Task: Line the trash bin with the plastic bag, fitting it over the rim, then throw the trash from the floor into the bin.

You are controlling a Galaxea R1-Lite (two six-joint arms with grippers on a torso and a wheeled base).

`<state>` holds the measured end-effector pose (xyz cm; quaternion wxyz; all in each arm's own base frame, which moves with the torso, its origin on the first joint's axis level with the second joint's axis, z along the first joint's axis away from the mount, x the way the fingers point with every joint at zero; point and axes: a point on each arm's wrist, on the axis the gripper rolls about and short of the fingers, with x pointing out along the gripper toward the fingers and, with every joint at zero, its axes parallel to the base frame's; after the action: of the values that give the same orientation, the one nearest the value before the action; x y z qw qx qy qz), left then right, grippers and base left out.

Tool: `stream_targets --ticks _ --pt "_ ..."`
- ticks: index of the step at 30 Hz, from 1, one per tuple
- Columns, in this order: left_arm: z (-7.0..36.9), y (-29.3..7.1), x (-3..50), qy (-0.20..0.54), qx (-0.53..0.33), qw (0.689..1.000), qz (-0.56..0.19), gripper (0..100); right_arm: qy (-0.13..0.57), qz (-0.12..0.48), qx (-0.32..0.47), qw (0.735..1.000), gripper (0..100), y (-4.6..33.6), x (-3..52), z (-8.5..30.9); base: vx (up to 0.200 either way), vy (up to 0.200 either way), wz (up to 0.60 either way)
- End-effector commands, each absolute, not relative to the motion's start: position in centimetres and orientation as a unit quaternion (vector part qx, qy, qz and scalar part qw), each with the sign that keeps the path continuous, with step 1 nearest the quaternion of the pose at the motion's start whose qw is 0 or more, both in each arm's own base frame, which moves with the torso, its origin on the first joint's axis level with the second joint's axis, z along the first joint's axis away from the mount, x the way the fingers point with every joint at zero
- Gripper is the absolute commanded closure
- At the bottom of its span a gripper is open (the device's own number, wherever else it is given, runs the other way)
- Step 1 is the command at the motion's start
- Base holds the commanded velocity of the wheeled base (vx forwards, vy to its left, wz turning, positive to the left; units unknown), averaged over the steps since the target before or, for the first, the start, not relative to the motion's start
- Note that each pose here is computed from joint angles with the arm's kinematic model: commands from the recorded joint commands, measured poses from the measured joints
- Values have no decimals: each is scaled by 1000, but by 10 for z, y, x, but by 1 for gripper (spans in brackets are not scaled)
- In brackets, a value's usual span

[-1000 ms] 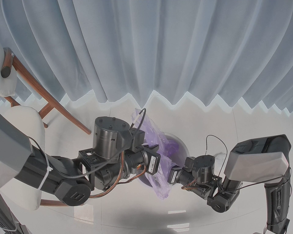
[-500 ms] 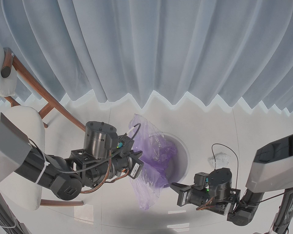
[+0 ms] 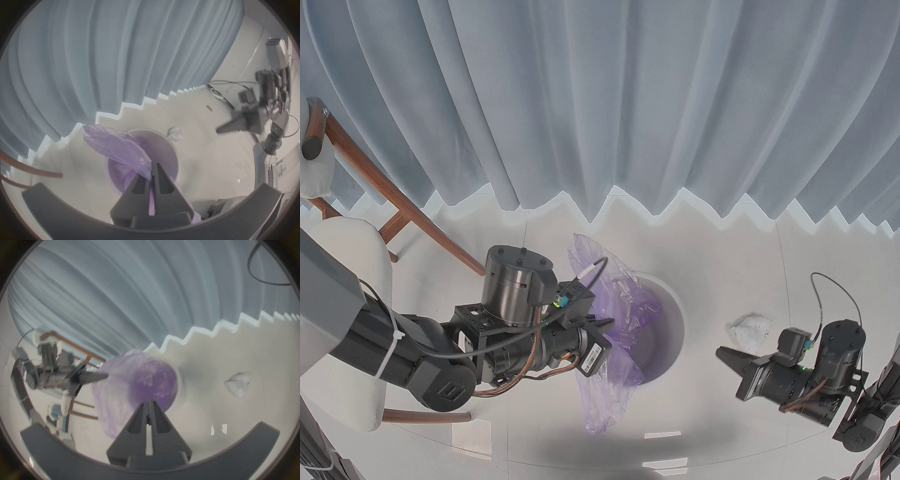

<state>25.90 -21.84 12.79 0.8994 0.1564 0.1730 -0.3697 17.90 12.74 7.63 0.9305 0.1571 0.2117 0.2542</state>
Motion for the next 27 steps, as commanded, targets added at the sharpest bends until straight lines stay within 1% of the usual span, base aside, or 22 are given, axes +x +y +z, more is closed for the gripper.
stream_targets --ticks 1,2,3,4,5,6,9,10,11,12,13,14,15,16,17,19,20,21,22,23,24,27 --pt "118 -233 240 181 192 874 -408 100 156 181 194 951 100 93 199 95 0 0 0" --pt "116 -232 239 171 225 865 -414 100 153 178 211 949 100 92 204 97 0 0 0" --pt "116 -232 239 171 225 865 -414 100 153 178 211 949 100 92 204 97 0 0 0" --pt "113 -228 240 155 273 851 -422 100 158 185 225 944 100 95 211 96 0 0 0" --pt "113 -228 240 155 273 851 -422 100 158 185 225 944 100 95 211 96 0 0 0" --pt "108 -222 240 140 327 830 -429 100 168 185 223 942 100 100 220 94 0 0 0" --pt "95 -218 234 134 385 798 -444 100 165 190 229 940 100 110 237 97 0 0 0" --pt "91 -219 234 134 396 790 -448 100 165 192 230 940 100 112 239 98 0 0 0" --pt "91 -219 234 134 396 790 -448 100 165 192 230 940 100 112 239 98 0 0 0" --pt "78 -222 233 128 437 761 -462 100 184 199 235 933 100 122 241 98 0 0 0" --pt "77 -223 233 124 444 756 -465 100 189 201 235 932 100 124 242 97 0 0 0" --pt "70 -224 230 123 460 740 -475 100 204 207 234 928 100 129 240 95 0 0 0" --pt "70 -224 230 122 461 739 -476 100 205 208 233 927 100 130 240 95 0 0 0" --pt "64 -224 228 126 466 731 -482 100 214 222 231 923 100 135 241 95 0 0 0" --pt "63 -224 227 129 467 730 -482 100 216 224 231 922 100 136 242 95 0 0 0" --pt "60 -225 227 126 467 731 -481 100 230 247 227 914 100 146 246 95 0 0 0" --pt "61 -227 227 121 466 733 -480 100 232 253 226 912 0 151 248 96 0 0 0" --pt "61 -227 227 121 466 733 -480 100 232 253 226 912 0 151 248 96 0 0 0" --pt "60 -231 227 115 465 733 -482 100 241 265 221 907 0 164 251 97 0 0 0" --pt "60 -231 227 115 465 733 -482 100 241 265 221 907 0 164 251 97 0 0 0" --pt "60 -232 227 117 462 736 -482 100 254 273 214 903 0 176 254 94 0 0 0" --pt "58 -230 225 127 453 740 -480 100 275 278 200 898 0 188 256 88 0 0 0"
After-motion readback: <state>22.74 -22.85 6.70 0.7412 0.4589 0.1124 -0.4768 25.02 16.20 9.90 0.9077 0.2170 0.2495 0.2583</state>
